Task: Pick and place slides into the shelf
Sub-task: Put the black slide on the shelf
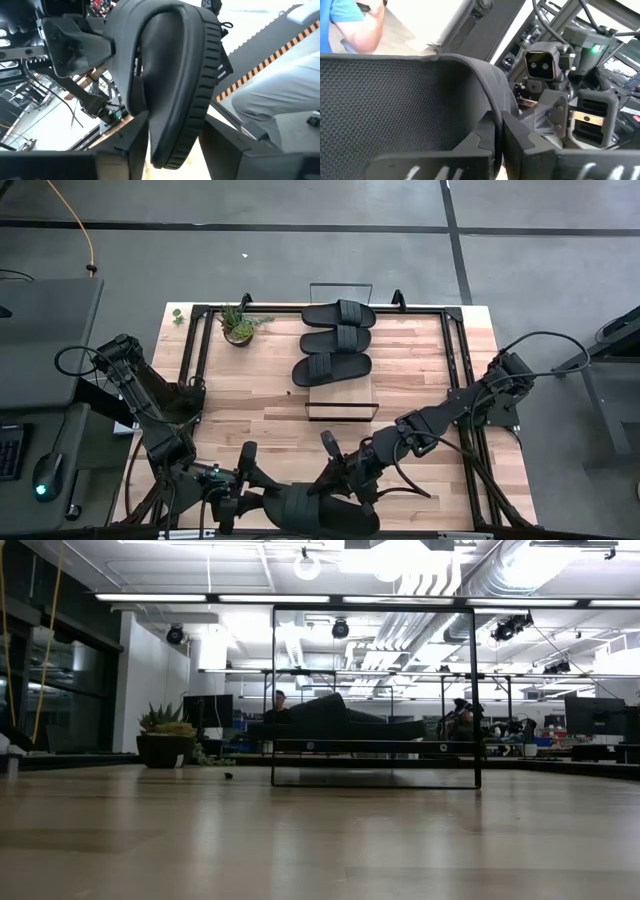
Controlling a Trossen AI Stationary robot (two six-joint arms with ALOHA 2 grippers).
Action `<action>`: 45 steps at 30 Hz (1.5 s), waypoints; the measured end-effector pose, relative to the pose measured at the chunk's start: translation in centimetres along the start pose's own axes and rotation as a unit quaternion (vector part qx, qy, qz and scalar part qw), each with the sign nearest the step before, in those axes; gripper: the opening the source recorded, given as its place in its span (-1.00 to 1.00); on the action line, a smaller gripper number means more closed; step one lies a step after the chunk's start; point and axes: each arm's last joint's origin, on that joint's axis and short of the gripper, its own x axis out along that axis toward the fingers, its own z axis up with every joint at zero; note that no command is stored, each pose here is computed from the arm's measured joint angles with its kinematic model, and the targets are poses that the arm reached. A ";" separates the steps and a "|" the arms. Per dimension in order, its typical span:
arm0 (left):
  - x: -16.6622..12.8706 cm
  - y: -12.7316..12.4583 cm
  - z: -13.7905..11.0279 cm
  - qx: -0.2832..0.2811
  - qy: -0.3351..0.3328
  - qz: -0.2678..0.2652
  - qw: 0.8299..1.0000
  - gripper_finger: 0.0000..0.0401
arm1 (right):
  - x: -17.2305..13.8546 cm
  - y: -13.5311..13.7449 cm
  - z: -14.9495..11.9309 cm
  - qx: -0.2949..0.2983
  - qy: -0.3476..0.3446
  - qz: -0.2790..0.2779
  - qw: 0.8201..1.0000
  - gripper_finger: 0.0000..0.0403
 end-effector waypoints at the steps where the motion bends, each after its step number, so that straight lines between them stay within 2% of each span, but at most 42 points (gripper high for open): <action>1: 0.0 0.0 0.0 -0.001 -0.001 0.001 1.000 -0.28 | 0.0 0.0 0.0 0.000 -0.001 -0.001 1.000 -1.00; 14: 0.2 0.1 -0.1 0.010 0.000 -0.006 1.000 -0.84 | 0.9 -0.5 -1.3 0.015 -0.006 0.006 1.000 -1.00; 17: 0.2 0.1 -0.3 0.013 0.005 -0.007 1.000 -0.87 | 0.9 -0.7 -1.5 0.016 0.000 0.006 1.000 -1.00; 23: 0.2 0.1 -0.4 0.014 0.012 -0.005 1.000 -0.77 | 0.9 -0.7 -1.5 0.015 0.006 0.003 1.000 -1.00; 26: 0.2 0.0 -0.6 0.021 0.021 -0.006 1.000 -0.79 | 0.9 -0.8 -1.7 0.015 0.029 -0.020 0.999 -0.97; 29: 0.2 0.0 -0.8 0.026 0.029 -0.005 0.999 -0.85 | 0.8 -0.8 -2.0 0.013 0.053 -0.040 0.998 -0.85; 32: 0.2 0.0 -1.0 0.035 0.041 -0.004 0.999 -0.88 | 0.8 -1.0 -2.1 0.010 0.071 -0.070 0.995 -0.63; 39: 0.1 0.2 -1.7 0.064 0.086 0.033 0.994 -0.81 | -0.3 -1.9 -1.6 0.008 0.115 -0.146 0.983 -0.15; 45: 0.0 0.4 -2.6 0.098 0.127 0.048 0.986 -0.87 | -1.8 -2.5 -0.9 0.016 0.137 -0.162 0.977 0.02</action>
